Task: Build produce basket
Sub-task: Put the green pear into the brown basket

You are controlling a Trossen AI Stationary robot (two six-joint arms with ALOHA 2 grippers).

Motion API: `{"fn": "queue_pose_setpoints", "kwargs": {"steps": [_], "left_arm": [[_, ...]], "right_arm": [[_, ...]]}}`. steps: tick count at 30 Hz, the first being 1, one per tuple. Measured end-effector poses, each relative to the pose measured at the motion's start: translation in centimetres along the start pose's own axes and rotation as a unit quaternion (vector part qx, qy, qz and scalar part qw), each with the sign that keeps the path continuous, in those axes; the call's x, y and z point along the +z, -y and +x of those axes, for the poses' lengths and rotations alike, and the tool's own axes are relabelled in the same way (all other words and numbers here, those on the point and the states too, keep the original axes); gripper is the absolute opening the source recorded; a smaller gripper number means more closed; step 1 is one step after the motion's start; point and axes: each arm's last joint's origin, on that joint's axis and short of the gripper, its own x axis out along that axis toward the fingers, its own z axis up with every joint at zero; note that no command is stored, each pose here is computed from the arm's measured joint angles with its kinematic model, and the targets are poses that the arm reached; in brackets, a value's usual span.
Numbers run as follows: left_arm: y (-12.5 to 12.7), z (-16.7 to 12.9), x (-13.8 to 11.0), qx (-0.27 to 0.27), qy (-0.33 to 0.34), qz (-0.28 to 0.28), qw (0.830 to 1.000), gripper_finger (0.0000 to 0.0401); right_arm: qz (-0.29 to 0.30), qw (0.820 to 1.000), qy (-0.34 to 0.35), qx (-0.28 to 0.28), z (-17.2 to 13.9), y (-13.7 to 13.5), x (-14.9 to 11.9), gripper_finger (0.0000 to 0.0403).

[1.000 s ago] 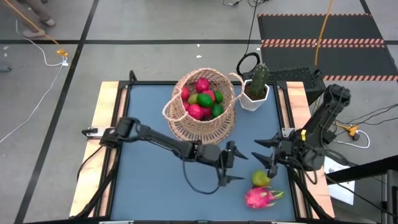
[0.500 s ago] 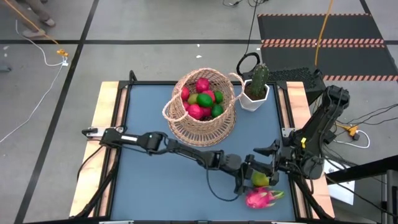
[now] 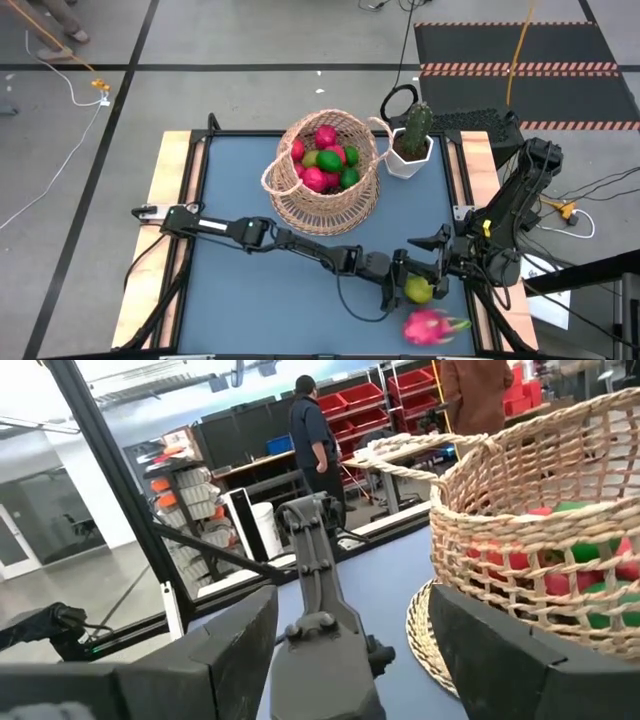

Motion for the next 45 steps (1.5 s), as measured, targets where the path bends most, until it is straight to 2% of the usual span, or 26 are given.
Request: {"fn": "queue_pose_setpoints", "kwargs": {"steps": [3, 8, 11, 13, 16, 20, 22, 24, 28, 30, 32, 34, 38, 41, 43, 45], "left_arm": [[-0.2, 0.0, -0.1, 0.002, -0.005, -0.004, 1.0, 0.0381], [-0.7, -0.2, 0.3, 0.009, -0.016, -0.004, 1.0, 0.0333], [-1.0, -0.9, 2.0, 0.029, -0.044, 0.008, 0.999, 0.0333], [-0.7, -1.5, 3.4, 0.059, -0.073, 0.043, 0.995, 0.0333], [0.2, -2.7, 6.5, 0.117, -0.1, 0.107, 0.982, 0.0333], [1.0, -5.6, 12.4, 0.18, -0.117, 0.135, 0.967, 0.0344], [0.3, -7.7, 14.6, 0.213, -0.163, 0.156, 0.951, 0.0339], [-0.8, -10.0, 16.6, 0.238, -0.201, 0.157, 0.937, 0.033], [-4.0, -15.5, 21.8, 0.297, -0.2, 0.1, 0.928, 0.0329], [-5.8, -17.8, 22.1, 0.337, -0.248, 0.089, 0.904, 0.0336], [-7.8, -19.7, 21.0, 0.379, -0.326, 0.079, 0.863, 0.0343], [-10.3, -21.0, 19.7, 0.4, -0.374, 0.051, 0.835, 0.0346], [-14.4, -24.3, 18.9, 0.44, -0.415, -0.002, 0.796, 0.0344], [-17.3, -25.2, 16.7, 0.461, -0.442, -0.035, 0.769, 0.0343], [-18.6, -26.0, 15.9, 0.474, -0.448, -0.059, 0.756, 0.0351], [-19.6, -27.2, 16.3, 0.491, -0.44, -0.08, 0.747, 0.0365]], "right_arm": [[-0.002, 1.0, 0.001, 0.0, 0.0, 0.0, 0.0, 0.0254], [-0.01, 1.0, 0.001, 0.0, 0.0, 0.0, 0.1, 0.0254], [-0.015, 1.0, 0.003, 0.001, 0.0, -0.1, 0.2, 0.0254], [-0.02, 1.0, 0.004, 0.001, 0.0, -0.1, 0.2, 0.0254], [-0.025, 1.0, 0.005, 0.001, 0.0, -0.1, 0.3, 0.0254], [-0.042, 0.999, 0.004, 0.003, -0.1, -0.1, 0.3, 0.0254], [-0.044, 0.999, 0.007, -0.002, -0.2, -0.2, 0.4, 0.0254], [-0.051, 0.999, 0.006, 0.001, -0.5, -0.3, 0.5, 0.0253], [-0.057, 0.998, 0.004, 0.004, -1.0, -0.3, 0.3, 0.0253], [-0.064, 0.998, 0.002, 0.007, -1.4, -0.4, 0.2, 0.0253], [-0.059, 0.998, 0.002, 0.006, -1.6, -0.5, 0.1, 0.0253], [-0.06, 0.998, -0.001, 0.011, -1.8, -0.6, -0.2, 0.0254], [-0.057, 0.998, -0.004, 0.021, -2.2, -0.8, -0.5, 0.0253], [-0.057, 0.998, -0.004, 0.019, -2.5, -0.9, -0.5, 0.0254], [-0.053, 0.998, -0.005, 0.022, -2.7, -0.9, -0.5, 0.0254], [-0.047, 0.999, -0.004, 0.02, -3.0, -0.9, -0.4, 0.0254]]}}
